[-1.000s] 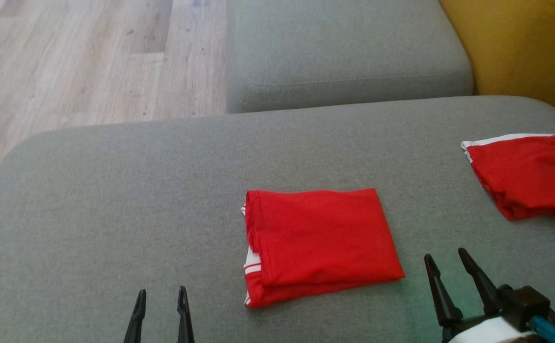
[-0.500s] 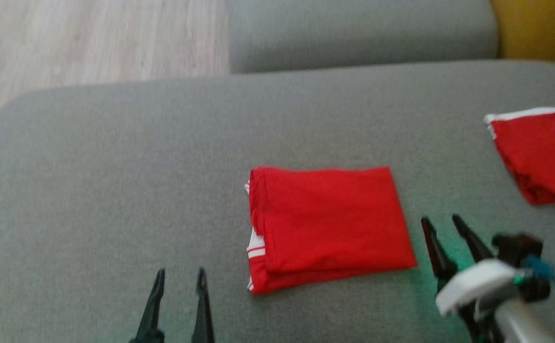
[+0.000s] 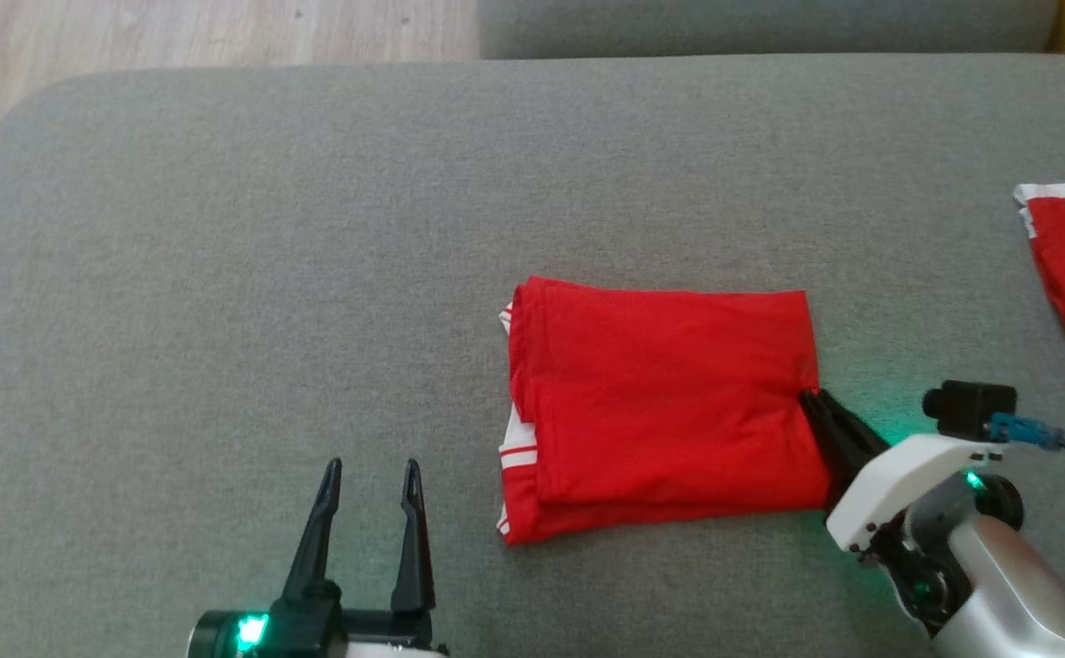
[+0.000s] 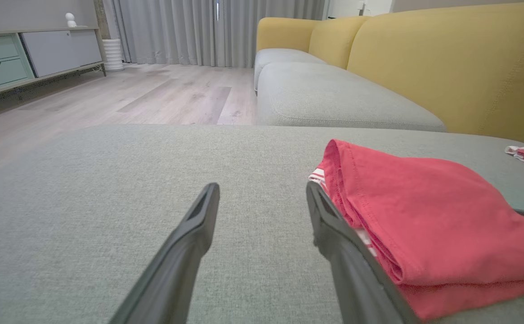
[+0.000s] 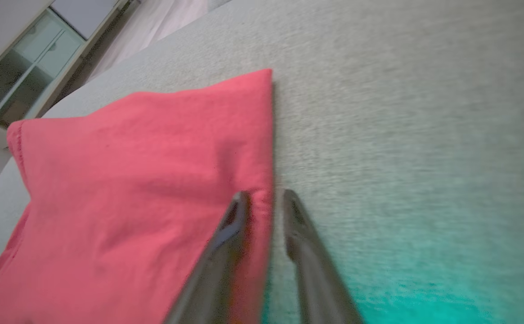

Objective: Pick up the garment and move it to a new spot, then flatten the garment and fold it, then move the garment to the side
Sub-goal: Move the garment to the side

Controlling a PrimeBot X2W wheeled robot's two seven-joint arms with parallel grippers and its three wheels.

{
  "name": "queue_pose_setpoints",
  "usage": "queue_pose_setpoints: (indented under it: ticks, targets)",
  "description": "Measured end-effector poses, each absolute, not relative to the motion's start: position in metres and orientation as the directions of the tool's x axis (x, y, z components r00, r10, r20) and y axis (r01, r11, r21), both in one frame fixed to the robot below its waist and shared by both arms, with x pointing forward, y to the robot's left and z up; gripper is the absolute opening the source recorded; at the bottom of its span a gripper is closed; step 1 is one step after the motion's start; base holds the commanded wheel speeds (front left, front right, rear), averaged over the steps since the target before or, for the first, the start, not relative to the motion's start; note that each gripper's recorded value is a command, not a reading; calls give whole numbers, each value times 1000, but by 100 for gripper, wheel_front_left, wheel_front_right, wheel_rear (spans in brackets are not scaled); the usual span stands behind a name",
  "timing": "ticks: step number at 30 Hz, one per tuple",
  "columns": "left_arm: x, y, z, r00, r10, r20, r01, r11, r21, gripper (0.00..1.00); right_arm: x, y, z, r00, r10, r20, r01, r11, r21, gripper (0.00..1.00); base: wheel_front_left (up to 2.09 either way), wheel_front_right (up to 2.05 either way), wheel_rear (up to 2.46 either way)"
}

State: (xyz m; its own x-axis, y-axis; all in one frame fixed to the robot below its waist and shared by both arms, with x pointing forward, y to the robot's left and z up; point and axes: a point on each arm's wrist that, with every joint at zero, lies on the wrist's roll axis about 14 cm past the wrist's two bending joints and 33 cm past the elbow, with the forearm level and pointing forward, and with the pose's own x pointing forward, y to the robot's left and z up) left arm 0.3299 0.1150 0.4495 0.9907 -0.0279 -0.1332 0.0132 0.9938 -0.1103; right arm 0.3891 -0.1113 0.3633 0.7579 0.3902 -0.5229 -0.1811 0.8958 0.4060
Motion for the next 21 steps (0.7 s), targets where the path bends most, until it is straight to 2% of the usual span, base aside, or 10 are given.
queue_pose_setpoints:
  ticks: [8,16,21]
  targets:
    - [341,110,455,993,-32,-116,16,992,-128,100,400,-129,369,774,376,-509,-197,908,370,0,0,0,0]
    - [373,89,464,993,-98,-66,88,987,-136,100,453,-220,418,871,235,-431,-190,971,146,0,0,0,0]
    - [392,73,460,986,-153,-59,143,979,-144,100,474,-288,449,907,110,-407,-133,991,-29,0,0,0,0]
